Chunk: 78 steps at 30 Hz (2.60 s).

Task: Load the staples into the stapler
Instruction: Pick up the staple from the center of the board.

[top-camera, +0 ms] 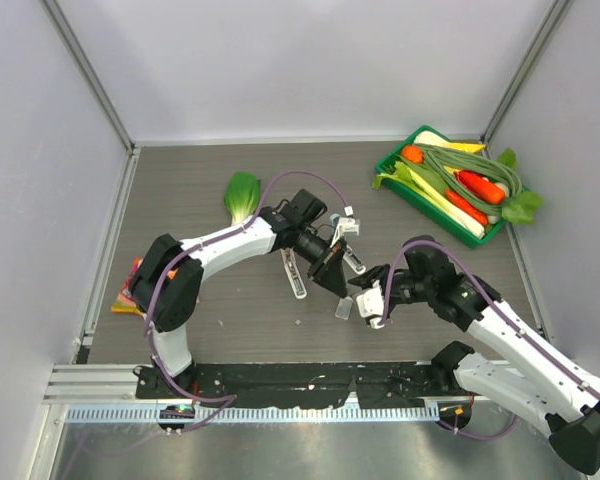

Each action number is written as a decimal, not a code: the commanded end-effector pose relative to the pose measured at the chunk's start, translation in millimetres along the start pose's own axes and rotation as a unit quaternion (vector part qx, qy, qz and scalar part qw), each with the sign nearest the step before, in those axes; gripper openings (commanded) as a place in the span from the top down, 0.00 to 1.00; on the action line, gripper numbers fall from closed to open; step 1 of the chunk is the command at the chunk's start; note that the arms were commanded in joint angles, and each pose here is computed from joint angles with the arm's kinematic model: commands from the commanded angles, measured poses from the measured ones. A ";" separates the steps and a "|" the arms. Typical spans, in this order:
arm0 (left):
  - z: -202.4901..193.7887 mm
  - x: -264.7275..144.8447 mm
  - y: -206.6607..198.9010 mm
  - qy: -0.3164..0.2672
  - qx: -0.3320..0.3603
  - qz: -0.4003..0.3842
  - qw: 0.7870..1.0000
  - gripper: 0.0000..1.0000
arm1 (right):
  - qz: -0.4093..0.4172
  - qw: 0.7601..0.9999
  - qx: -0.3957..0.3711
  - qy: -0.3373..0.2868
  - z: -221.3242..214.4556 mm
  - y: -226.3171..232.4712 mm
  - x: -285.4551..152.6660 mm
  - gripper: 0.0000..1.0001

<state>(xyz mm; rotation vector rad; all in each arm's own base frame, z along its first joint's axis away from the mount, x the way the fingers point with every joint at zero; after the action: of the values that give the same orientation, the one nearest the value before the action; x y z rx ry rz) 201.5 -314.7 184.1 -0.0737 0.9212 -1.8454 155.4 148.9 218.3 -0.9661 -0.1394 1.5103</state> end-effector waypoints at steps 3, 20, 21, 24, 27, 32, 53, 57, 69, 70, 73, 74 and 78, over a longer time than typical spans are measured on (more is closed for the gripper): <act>18.2 -4.7 -3.8 -0.026 0.028 -0.017 0.999 0.91 | 0.000 1.000 -0.008 -0.010 0.8 -1.3 5.6 0.60; 17.5 -7.7 -2.4 -0.031 0.022 -0.018 0.999 0.91 | -0.017 0.999 -0.027 0.015 -5.7 -0.8 4.1 0.69; 17.3 -7.7 -2.6 -0.032 0.023 -0.019 0.999 0.91 | -0.019 0.999 -0.027 0.016 -6.4 -0.6 4.4 0.68; 16.5 -8.2 -2.8 -0.033 0.022 -0.019 0.999 0.91 | -0.024 0.999 -0.029 0.020 -6.6 -2.2 3.4 0.68; 16.4 -7.9 -2.5 -0.033 0.022 -0.019 0.999 0.90 | -0.028 0.999 -0.031 0.020 -5.9 -3.2 2.5 0.68; 15.7 -7.2 -1.0 -0.032 0.018 -0.020 0.999 0.90 | -0.031 0.999 -0.032 0.017 -4.2 -5.1 2.5 0.71; 13.5 -6.7 3.8 -0.031 0.011 -0.019 0.999 0.90 | -0.036 0.999 -0.036 0.012 -0.3 -6.2 -0.9 0.69; 12.4 -6.2 4.7 -0.030 0.009 -0.019 0.999 0.90 | -0.034 0.999 -0.037 0.009 1.2 -6.1 -1.4 0.71; 13.6 -6.3 5.3 -0.033 0.005 -0.020 0.999 0.90 | -0.032 0.999 -0.038 0.013 -1.2 -5.2 -0.1 0.69; 14.5 -5.8 5.0 -0.033 0.007 -0.021 0.999 0.90 | -0.032 0.999 -0.038 0.016 -2.4 -4.9 0.4 0.69; 14.0 -6.0 5.4 -0.034 0.004 -0.022 0.999 0.90 | -0.034 0.998 -0.042 0.016 -1.9 -5.2 0.2 0.69; 14.2 -6.0 5.5 -0.034 0.004 -0.022 0.999 0.90 | -0.034 0.998 -0.043 0.016 -1.9 -5.3 0.2 0.69; 13.6 -5.7 5.7 -0.034 0.003 -0.023 0.999 0.90 | -0.037 0.998 -0.042 0.015 -1.2 -7.0 0.0 0.69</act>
<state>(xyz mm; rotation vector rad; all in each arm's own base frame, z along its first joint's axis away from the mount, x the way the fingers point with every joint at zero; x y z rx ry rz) 210.2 -315.3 186.9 -0.1361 0.9180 -1.8413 160.5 146.8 213.3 -1.0296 -0.1592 1.4445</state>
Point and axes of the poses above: each gripper's point midway between its finger pads, its own x axis out along the fingers, its own y axis along the line the jaws close on, z = x × y, the point moved 8 cm from there along -x, back along the fingers, and after that the axes turned 2 degrees about x, right-handed, at the moved point
